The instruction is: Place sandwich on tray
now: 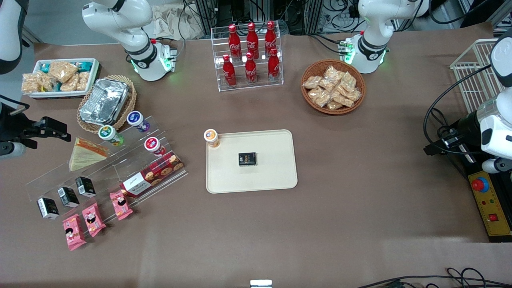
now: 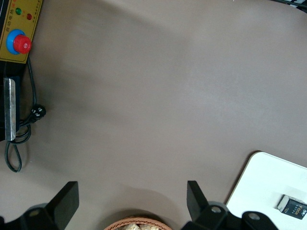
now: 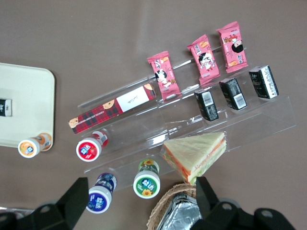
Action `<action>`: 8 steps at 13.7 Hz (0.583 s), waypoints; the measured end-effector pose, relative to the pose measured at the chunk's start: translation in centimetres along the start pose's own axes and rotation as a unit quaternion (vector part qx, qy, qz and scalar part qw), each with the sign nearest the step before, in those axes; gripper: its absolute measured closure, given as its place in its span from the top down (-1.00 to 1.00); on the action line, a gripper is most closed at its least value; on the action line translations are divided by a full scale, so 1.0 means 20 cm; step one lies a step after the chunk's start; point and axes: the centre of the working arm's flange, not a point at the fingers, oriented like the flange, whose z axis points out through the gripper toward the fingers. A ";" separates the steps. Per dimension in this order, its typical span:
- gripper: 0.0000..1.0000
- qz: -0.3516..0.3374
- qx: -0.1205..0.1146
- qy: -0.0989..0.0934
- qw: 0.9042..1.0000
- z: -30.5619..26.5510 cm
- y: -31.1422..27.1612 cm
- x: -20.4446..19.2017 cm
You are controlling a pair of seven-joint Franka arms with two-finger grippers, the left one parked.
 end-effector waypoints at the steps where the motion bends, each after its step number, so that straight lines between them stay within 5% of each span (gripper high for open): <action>1: 0.99 0.003 0.000 0.005 1.000 0.00 0.01 -0.03; 8: 0.99 0.017 -0.007 0.020 1.000 0.13 0.14 -0.23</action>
